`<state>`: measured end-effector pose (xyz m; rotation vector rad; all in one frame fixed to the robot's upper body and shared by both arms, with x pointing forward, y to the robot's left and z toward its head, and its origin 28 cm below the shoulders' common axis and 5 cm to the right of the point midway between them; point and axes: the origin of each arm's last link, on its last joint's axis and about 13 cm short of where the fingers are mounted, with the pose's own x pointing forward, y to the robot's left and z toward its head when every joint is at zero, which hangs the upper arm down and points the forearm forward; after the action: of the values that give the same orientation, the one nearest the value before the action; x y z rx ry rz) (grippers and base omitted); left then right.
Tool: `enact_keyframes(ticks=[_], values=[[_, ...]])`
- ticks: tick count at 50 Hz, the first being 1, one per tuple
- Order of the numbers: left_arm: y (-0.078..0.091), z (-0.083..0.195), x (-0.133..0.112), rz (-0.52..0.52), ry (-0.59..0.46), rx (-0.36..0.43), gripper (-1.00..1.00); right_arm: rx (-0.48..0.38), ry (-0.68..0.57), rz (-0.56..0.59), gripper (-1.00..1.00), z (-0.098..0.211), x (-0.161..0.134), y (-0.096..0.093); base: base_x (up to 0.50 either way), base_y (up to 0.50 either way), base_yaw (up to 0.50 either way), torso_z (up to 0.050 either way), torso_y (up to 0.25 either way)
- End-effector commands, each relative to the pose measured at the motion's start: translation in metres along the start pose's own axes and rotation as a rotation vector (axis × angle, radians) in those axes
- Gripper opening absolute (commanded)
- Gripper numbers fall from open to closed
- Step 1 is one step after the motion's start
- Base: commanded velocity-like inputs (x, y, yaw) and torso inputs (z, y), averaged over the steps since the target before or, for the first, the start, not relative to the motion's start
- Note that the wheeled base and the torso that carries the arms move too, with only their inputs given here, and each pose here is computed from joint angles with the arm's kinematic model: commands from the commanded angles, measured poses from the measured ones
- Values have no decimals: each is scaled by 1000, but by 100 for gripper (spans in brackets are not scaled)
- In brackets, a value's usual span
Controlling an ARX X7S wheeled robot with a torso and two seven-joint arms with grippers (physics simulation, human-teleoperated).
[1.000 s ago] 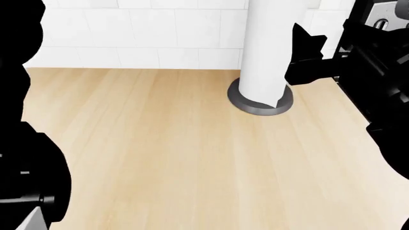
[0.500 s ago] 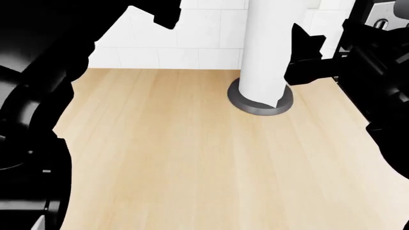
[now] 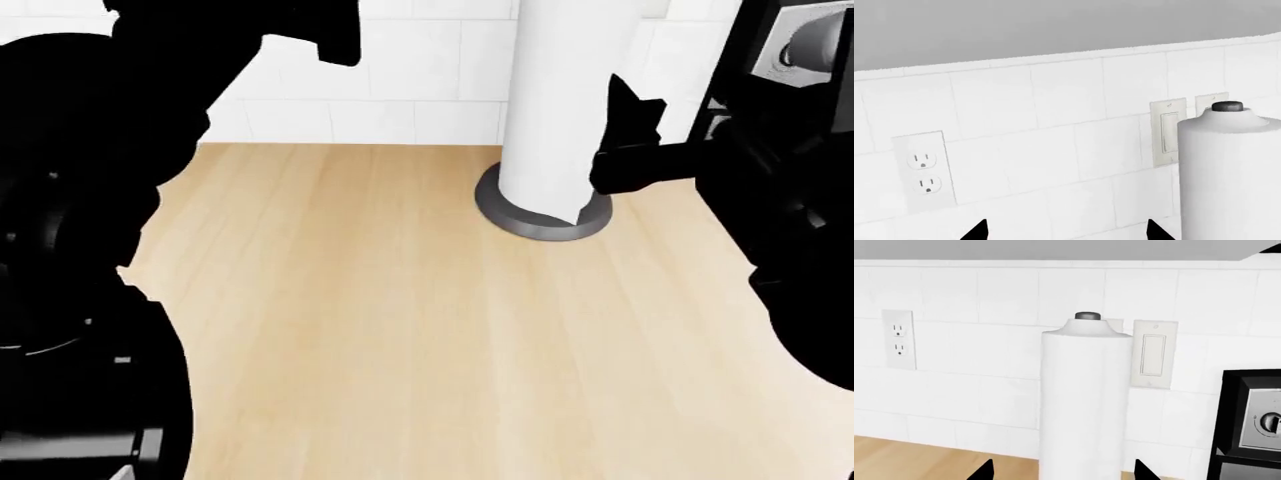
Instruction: Pick the brussel sprout, cherry from the counter and place them in the cabinet. Then close the cabinet.
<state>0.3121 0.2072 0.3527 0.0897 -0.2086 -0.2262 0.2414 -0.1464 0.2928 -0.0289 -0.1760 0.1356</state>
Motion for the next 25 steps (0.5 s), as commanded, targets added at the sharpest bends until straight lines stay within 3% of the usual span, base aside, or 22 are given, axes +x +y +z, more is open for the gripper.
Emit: enact_keyframes(ticks=[1,11,17,25], values=[[3,3,-3,83,-84,-82,100,-10,36,-18,100,-5,2,1,0,0,0,0,0],[3,6,-1,92,-92,-83,100,-11,38,-17,100,-5,3,1,0,0,0,0,0],[0,-20,-16,77,-60,-44,100,-12,29,-16,100,-3,6,4,0,0,0,0,0],[-1,-33,-28,71,-56,-8,100,-14,6,-32,100,-1,7,5,0,0,0,0,0]])
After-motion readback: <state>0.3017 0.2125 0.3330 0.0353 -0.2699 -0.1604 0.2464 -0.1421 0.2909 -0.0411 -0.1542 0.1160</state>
